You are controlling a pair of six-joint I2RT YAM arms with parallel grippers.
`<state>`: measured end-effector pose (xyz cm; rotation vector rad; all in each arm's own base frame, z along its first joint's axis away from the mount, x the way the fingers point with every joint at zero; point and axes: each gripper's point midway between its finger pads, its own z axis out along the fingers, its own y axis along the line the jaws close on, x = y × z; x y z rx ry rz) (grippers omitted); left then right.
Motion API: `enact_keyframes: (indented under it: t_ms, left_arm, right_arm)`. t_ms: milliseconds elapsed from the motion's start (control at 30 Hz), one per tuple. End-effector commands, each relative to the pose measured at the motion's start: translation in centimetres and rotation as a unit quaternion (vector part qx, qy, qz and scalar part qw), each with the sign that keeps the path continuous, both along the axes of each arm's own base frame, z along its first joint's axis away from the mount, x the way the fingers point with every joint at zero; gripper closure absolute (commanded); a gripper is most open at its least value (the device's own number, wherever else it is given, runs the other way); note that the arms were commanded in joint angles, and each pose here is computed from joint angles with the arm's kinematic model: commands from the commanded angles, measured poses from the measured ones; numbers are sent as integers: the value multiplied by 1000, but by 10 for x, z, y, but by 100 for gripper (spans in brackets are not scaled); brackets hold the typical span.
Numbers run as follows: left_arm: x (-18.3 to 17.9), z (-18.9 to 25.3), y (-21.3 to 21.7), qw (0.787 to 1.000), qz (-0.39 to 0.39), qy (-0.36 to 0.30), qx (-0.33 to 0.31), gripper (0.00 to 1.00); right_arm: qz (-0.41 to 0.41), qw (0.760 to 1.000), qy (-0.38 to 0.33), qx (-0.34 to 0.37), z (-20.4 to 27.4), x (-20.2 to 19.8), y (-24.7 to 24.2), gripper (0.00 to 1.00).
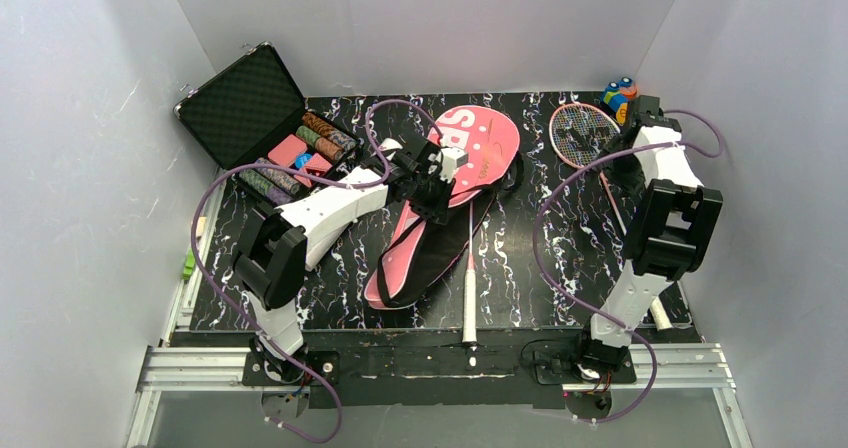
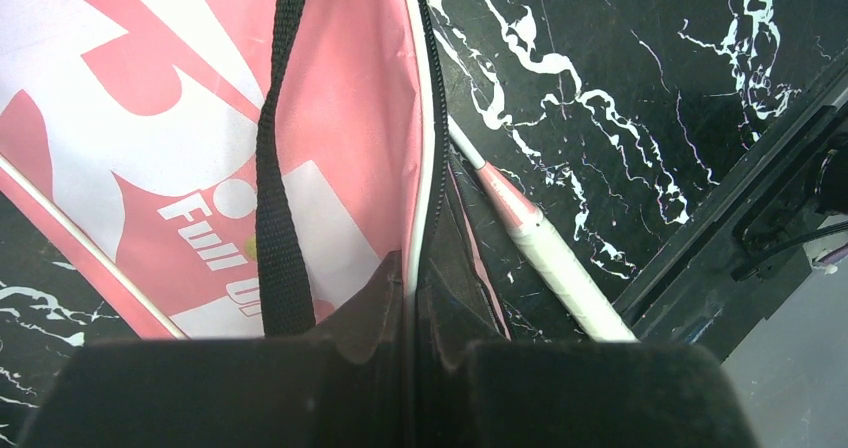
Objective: Pack up the badminton gear
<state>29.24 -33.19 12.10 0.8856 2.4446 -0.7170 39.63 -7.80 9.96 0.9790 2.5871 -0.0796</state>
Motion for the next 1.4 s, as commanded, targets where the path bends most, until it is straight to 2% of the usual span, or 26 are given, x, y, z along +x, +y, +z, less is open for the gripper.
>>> enact_keyframes:
  t_ms: [0, 400, 700, 1133, 1233, 1367]
  left_arm:
    - [7, 42, 2, 999, 11, -36, -34, 100]
    - [7, 52, 9, 998, 14, -29, -47, 100]
    - [12, 59, 15, 998, 21, -35, -51, 100]
    - [18, 76, 22, 996, 30, -58, -59, 100]
    - [19, 78, 24, 996, 32, -61, -58, 100]
    - [17, 83, 24, 996, 31, -65, -61, 100]
  right_arm:
    - [5, 1000, 30, -2, -11, -3, -17, 27]
    - [8, 995, 101, -1, -57, -2, -36, 27]
    - [14, 993, 114, 19, -71, -7, -28, 26]
    - [81, 989, 110, 62, -64, -15, 43, 35]
    - [89, 991, 94, 32, -50, -10, 45, 35]
    - [64, 995, 60, -43, -21, 6, 6, 29]
